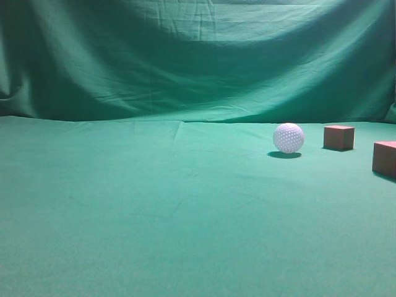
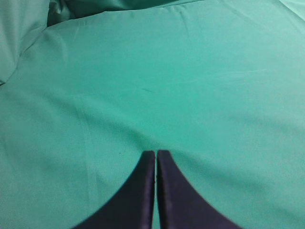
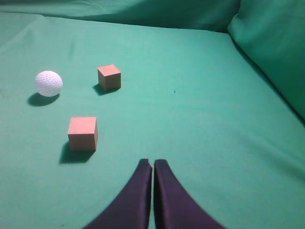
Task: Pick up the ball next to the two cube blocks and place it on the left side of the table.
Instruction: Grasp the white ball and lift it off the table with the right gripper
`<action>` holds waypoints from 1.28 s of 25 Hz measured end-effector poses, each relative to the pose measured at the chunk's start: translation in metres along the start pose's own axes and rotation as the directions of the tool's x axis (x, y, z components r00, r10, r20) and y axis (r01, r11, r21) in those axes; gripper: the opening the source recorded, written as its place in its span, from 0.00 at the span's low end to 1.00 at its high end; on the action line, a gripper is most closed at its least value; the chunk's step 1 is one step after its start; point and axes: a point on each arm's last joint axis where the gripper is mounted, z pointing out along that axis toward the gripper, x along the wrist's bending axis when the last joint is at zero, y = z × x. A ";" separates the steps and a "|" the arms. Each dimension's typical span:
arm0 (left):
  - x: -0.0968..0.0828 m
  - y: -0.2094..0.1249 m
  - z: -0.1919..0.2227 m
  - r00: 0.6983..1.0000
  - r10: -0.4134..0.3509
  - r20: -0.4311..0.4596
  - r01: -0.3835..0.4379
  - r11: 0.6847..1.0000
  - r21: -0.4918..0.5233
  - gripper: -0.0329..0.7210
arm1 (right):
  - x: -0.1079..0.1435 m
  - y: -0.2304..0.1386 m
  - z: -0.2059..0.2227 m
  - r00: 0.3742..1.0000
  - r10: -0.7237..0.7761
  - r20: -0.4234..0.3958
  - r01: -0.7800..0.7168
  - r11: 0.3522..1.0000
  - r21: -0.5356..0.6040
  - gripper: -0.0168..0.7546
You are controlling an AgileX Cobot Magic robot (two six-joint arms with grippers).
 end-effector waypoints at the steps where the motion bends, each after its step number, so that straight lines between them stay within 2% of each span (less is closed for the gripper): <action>1: 0.000 0.000 0.000 1.000 0.000 0.000 0.000 1.000 0.000 0.04 | 0.000 0.000 0.000 1.000 0.000 0.000 0.000 1.000 0.000 0.02; 17: 0.000 0.000 0.000 1.000 0.000 0.000 0.000 1.000 0.000 0.04 | 0.000 0.000 0.000 1.000 0.002 0.000 -0.002 1.000 0.000 0.02; 20: 0.000 0.000 0.000 1.000 0.000 0.000 0.000 1.000 0.000 0.04 | -0.001 0.001 0.000 0.999 -0.047 0.012 0.048 0.999 -0.016 0.02; 22: 0.000 0.000 0.000 1.000 0.000 0.000 0.000 1.000 0.000 0.04 | -0.001 0.008 0.000 0.999 -0.043 0.012 0.044 0.995 -0.094 0.02; 24: 0.000 0.000 0.000 1.000 0.000 0.000 0.000 1.000 0.000 0.04 | 0.000 0.021 -0.002 1.000 0.026 -0.003 -0.026 0.971 -0.238 0.02; 27: 0.000 0.000 0.000 1.000 0.000 0.000 0.000 1.000 0.000 0.04 | -0.001 0.043 -0.011 0.994 0.099 -0.037 -0.105 0.871 -0.480 0.02; 28: 0.000 0.000 0.000 1.000 0.000 0.000 0.000 1.000 0.000 0.04 | -0.002 0.047 -0.013 0.993 0.107 -0.046 -0.115 0.841 -0.528 0.02; 30: 0.000 0.000 0.000 1.000 0.000 0.000 0.000 1.000 0.000 0.04 | -0.002 0.053 -0.017 0.987 0.145 -0.074 -0.162 0.813 -0.559 0.02; 32: 0.000 0.000 0.000 1.000 0.000 0.000 0.000 1.000 0.000 0.04 | -0.003 0.067 -0.025 0.973 0.206 -0.108 -0.232 0.821 -0.521 0.02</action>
